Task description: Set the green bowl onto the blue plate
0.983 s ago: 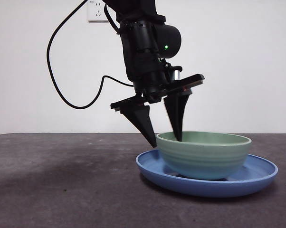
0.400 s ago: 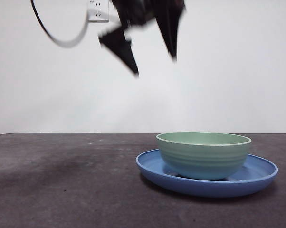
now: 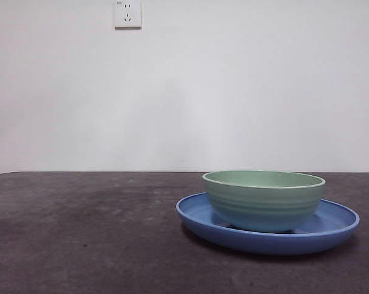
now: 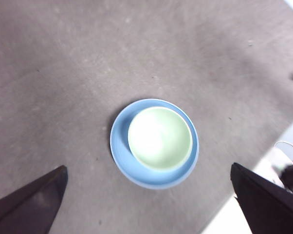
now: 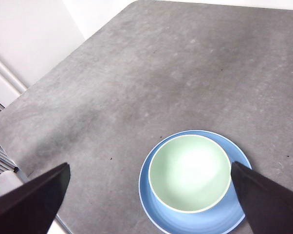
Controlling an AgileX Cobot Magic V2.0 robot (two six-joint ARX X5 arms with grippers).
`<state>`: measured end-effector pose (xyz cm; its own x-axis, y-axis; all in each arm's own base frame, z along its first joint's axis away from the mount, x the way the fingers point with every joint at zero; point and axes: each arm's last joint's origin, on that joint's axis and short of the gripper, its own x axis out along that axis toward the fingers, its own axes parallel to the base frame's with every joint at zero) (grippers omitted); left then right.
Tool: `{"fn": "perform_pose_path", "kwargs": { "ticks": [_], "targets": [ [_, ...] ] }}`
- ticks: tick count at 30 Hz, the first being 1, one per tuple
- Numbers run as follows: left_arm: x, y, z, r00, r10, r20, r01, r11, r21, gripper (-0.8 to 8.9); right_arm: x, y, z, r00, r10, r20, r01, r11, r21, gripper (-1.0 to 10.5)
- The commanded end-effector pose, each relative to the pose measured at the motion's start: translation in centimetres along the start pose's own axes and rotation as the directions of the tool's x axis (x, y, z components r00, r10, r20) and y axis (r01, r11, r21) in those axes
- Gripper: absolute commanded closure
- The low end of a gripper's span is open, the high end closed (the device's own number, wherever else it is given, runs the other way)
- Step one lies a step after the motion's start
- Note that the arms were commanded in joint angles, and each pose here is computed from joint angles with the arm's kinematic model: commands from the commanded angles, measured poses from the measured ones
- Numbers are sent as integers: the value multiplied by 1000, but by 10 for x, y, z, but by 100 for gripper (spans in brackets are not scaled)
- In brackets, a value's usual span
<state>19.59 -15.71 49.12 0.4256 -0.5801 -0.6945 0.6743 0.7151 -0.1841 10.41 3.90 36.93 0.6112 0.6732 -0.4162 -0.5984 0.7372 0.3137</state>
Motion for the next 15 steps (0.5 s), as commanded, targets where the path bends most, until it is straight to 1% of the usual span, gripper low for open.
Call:
{"fn": "perform_pose_path", "kwargs": {
  "ticks": [1,5,8,15],
  "targets": [
    [-19,-4,-20,1000,2,-20,-1,999,43,270,-3,2,5,1000,5,19,-5,1000,-4,340],
    [-37,-5,-54,1000,3,-17,-2,998,55,269,-3,2,5,1000,5,19,-5,1000,-4,340],
    [-45,-5,-82,1000,1,8,-2,998,59,270,-3,2,5,1000,5,19,-5,1000,-4,340],
    [-56,-3,-146,991,-9,137,-2,997,80,270,-3,2,4,1000,5,15,-5,1000,-1,340]
  ]
}}
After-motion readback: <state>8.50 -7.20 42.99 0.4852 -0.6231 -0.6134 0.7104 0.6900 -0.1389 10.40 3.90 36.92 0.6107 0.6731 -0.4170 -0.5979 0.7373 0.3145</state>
